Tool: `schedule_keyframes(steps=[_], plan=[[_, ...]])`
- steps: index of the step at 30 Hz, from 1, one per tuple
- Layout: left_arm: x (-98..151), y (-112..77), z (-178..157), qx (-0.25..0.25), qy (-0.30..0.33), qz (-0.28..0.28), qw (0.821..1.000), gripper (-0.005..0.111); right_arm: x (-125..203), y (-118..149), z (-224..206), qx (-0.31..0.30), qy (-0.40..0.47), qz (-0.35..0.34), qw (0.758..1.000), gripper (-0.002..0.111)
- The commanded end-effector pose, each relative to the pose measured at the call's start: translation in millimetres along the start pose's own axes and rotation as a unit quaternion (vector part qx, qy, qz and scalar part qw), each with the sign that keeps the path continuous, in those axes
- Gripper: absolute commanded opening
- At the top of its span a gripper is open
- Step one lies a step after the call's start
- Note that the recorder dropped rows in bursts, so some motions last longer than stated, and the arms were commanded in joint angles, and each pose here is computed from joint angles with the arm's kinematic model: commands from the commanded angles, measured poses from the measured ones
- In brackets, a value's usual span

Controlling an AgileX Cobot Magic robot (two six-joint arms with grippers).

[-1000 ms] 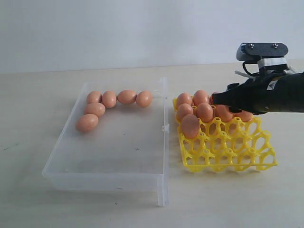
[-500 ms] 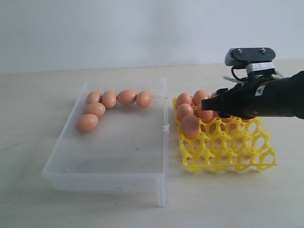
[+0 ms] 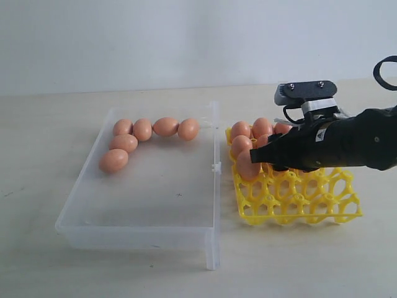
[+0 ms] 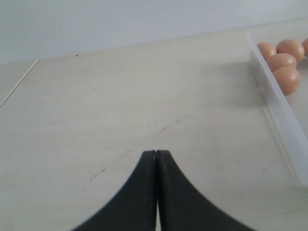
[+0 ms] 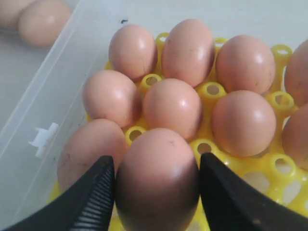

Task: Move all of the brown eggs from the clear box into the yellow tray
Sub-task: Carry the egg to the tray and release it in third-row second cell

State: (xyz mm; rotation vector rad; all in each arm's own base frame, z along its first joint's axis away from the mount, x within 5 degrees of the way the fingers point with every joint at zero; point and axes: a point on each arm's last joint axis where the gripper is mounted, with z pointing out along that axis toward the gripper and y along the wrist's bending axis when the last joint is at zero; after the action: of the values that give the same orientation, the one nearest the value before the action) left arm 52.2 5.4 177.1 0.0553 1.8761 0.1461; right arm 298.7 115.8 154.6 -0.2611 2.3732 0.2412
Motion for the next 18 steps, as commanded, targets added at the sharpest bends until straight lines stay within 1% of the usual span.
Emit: schedule_keyframes(steps=[1, 7, 11, 18], plan=[[-2, -0.2, 0, 0.003, -0.007, -0.003, 1.000, 0.000, 5, 0, 7, 0.001, 0.005, -0.004, 1.000, 0.000], [-2, -0.2, 0, 0.003, -0.007, -0.003, 1.000, 0.000, 0, 0, 7, 0.000, -0.018, -0.005, 1.000, 0.000], [-2, -0.2, 0, 0.003, -0.007, -0.003, 1.000, 0.000, -9, 1, 7, -0.002, -0.029, -0.006, 1.000, 0.000], [-2, -0.2, 0, 0.003, -0.007, -0.003, 1.000, 0.000, -11, 2, 8, -0.002, -0.025, -0.008, 1.000, 0.000]])
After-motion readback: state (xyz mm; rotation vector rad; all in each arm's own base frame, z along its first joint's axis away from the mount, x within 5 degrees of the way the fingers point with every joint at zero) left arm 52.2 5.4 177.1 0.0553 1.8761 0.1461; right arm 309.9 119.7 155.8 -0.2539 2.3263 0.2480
